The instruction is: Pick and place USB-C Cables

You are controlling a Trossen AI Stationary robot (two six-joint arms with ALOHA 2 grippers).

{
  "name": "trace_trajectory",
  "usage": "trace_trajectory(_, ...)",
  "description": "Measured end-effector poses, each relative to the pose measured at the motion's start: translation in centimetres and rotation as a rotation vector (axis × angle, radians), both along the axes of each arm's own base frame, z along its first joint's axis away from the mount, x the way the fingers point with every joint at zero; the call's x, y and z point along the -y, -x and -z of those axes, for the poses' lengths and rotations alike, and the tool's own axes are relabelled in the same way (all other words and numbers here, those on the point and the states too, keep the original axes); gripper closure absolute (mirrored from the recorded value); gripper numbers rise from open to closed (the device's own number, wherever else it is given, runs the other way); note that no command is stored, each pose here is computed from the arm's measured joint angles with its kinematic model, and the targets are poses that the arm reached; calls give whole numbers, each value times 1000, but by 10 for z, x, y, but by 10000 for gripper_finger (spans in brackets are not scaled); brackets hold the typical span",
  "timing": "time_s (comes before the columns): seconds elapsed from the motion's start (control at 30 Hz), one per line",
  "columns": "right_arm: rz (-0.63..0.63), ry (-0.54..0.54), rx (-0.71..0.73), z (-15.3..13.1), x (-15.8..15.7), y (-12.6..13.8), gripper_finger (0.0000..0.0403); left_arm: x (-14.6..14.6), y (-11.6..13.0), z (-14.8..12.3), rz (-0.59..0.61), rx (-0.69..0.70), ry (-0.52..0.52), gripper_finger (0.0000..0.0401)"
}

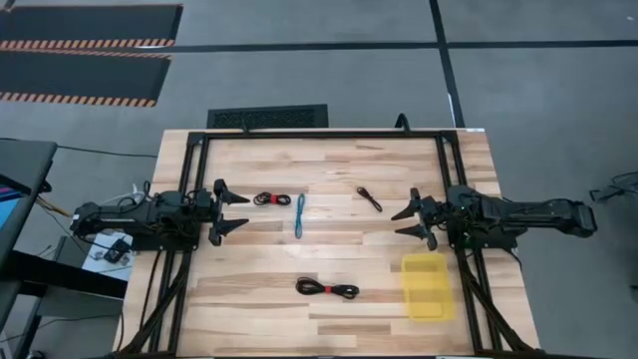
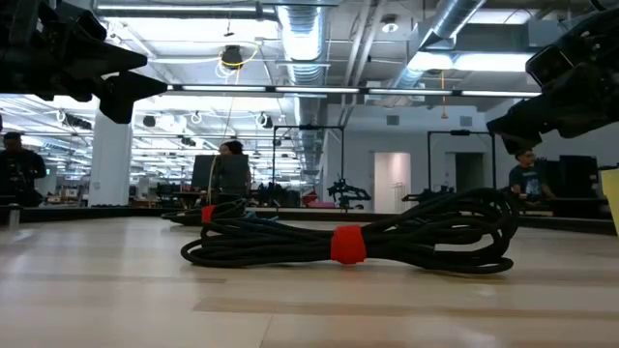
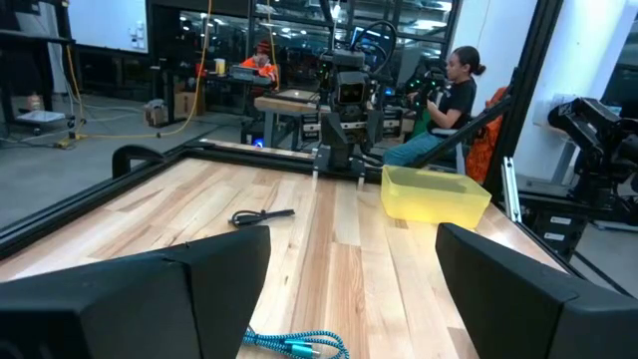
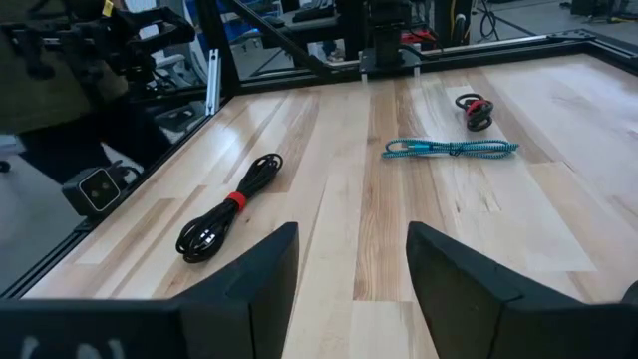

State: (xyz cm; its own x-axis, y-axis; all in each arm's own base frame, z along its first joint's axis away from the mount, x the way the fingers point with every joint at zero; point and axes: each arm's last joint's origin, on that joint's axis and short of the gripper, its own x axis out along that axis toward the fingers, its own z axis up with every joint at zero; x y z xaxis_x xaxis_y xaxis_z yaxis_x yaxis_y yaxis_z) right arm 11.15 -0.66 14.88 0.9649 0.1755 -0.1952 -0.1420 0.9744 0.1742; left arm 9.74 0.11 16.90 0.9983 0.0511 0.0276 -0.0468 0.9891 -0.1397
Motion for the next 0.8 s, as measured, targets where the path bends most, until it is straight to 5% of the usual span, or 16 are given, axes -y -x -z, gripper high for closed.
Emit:
trace_trajectory(0.57, 0, 0, 0, 0, 0, 0, 191, 0, 0, -1, 0, 14, 62, 120)
trace_trajectory(0.63, 0, 0, 0, 0, 0, 0, 191, 0, 0, -2, 3, 32, 126, 120)
trace_trajectory(0.8, 46, 8, -1, 0, 2, 0, 191, 0, 0, -5, 19, 80, 482, 120)
